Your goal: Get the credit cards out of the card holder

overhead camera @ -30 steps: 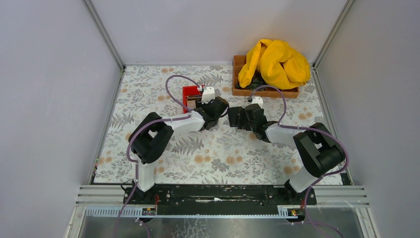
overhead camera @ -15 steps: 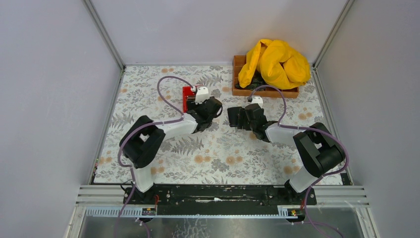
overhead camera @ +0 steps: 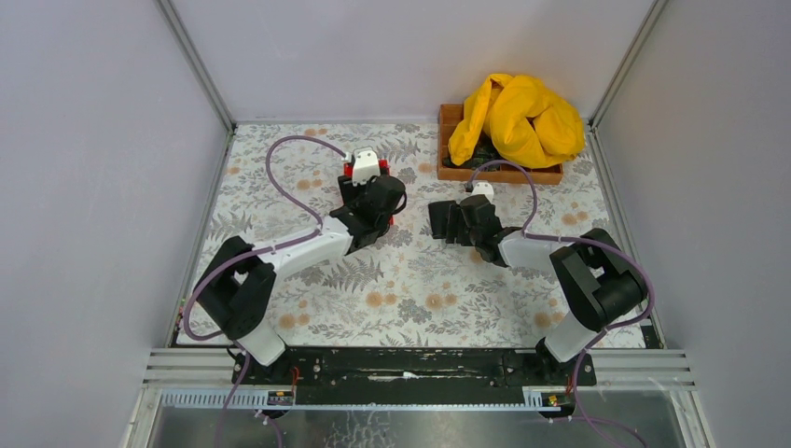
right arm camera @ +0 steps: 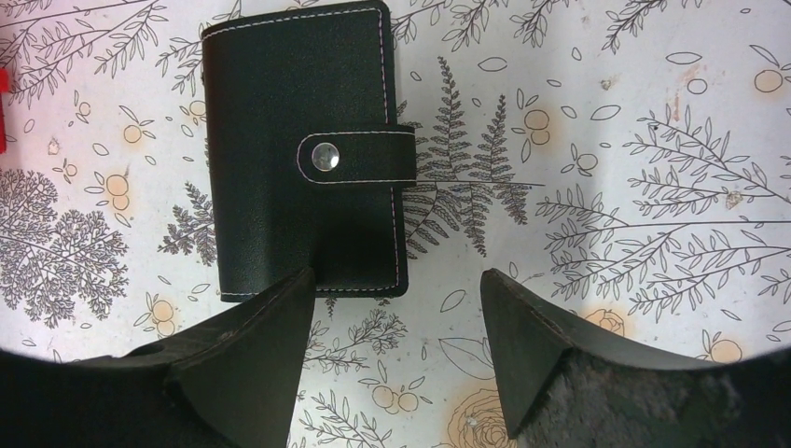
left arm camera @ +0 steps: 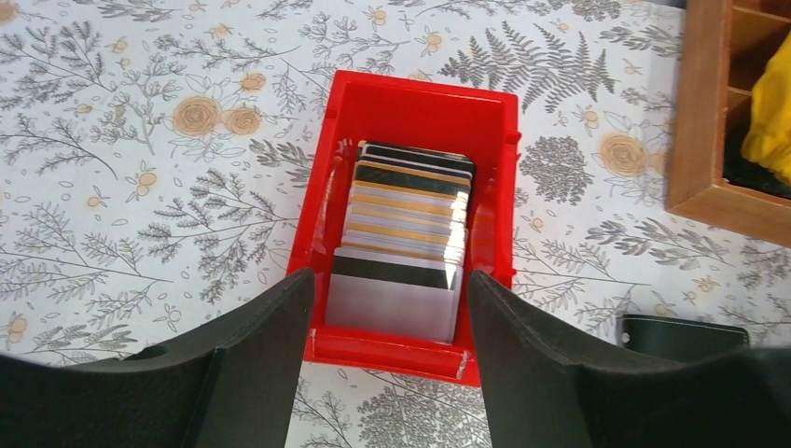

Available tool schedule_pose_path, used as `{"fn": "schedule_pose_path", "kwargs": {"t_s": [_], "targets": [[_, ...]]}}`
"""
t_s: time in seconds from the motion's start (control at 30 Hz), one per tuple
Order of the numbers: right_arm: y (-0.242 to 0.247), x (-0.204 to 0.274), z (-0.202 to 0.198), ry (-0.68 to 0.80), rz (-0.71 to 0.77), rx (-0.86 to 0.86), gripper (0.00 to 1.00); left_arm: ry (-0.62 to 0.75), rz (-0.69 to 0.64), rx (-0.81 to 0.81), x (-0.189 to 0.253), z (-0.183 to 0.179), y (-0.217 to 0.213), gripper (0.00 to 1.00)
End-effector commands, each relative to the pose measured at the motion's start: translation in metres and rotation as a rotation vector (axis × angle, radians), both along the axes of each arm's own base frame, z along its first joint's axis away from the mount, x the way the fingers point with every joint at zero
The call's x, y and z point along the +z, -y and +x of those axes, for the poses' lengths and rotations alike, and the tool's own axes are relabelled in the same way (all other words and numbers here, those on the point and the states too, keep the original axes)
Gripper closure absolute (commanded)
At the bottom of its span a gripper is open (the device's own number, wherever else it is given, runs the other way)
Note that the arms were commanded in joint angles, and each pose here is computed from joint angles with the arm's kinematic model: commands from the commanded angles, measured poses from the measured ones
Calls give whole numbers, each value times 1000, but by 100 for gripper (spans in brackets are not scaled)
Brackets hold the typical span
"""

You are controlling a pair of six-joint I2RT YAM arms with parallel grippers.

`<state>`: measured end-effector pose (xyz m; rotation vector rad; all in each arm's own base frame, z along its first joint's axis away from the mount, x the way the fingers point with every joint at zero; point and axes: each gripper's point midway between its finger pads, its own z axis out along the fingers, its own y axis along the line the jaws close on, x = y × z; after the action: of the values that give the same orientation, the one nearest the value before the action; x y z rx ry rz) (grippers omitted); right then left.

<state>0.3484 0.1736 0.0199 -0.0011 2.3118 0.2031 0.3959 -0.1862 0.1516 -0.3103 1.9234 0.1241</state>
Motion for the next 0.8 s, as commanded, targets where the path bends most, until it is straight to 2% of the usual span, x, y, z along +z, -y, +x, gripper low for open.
{"fn": "schedule_pose_path", "kwargs": {"t_s": [0.0, 0.13, 0.4, 0.63, 0.77], "targets": [[-10, 10, 8, 19, 26, 12, 27, -2, 60, 36, 1, 8, -12, 32], [-10, 11, 8, 19, 26, 14, 27, -45, 32, 1, -8, 12, -8, 30], [-15, 9, 6, 9, 43, 30, 26, -102, 11, 32, -20, 21, -24, 28], [-17, 9, 6, 5, 55, 34, 26, -135, -81, 36, -34, 30, -35, 28], [-16, 8, 5, 4, 54, 31, 26, -158, -76, 50, -45, 32, -41, 28]]}}
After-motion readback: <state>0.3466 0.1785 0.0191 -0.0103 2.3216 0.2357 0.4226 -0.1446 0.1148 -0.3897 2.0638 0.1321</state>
